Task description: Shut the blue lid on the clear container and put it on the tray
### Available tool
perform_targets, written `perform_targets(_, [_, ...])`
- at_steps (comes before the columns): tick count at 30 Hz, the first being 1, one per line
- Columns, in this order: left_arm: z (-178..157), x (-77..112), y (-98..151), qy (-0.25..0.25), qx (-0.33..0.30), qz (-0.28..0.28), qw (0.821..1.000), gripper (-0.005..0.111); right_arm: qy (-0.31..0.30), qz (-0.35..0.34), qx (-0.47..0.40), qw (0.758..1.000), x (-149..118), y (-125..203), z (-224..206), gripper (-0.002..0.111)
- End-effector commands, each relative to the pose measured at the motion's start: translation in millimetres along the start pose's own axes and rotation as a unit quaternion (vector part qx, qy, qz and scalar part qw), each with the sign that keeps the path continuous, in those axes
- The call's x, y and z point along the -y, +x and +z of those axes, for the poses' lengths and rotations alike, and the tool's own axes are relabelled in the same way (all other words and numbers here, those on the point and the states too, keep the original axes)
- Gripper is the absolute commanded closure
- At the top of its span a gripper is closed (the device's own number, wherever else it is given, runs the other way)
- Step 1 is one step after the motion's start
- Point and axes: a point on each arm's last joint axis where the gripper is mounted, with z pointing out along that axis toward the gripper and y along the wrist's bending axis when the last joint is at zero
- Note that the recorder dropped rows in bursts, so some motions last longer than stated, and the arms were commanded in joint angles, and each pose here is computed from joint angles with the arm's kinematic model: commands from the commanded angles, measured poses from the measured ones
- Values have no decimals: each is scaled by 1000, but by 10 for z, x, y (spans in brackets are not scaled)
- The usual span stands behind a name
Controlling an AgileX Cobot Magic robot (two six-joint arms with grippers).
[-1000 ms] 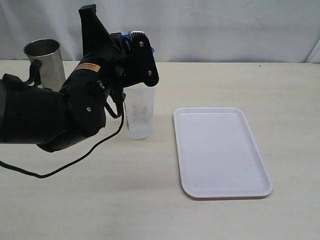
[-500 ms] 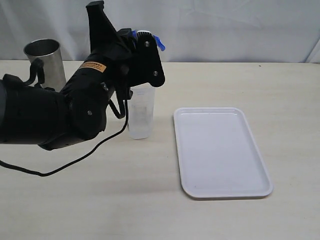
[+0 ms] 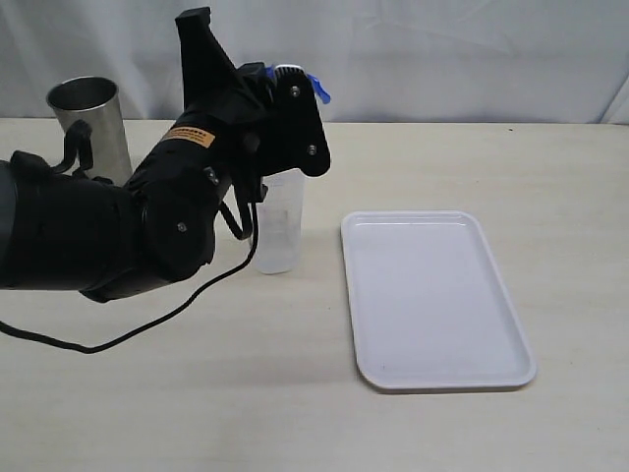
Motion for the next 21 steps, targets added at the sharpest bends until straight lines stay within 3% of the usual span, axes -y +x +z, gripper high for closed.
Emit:
perform_targets(1, [-1,-20,-4,-4,-5,-9,1000,107,-1,3,1,1000,-2,5,-2,104])
perform_targets(21, [-122,59,-160,12,-3,22,1000,107,-1,3,1,1000,-2,5,-2,104])
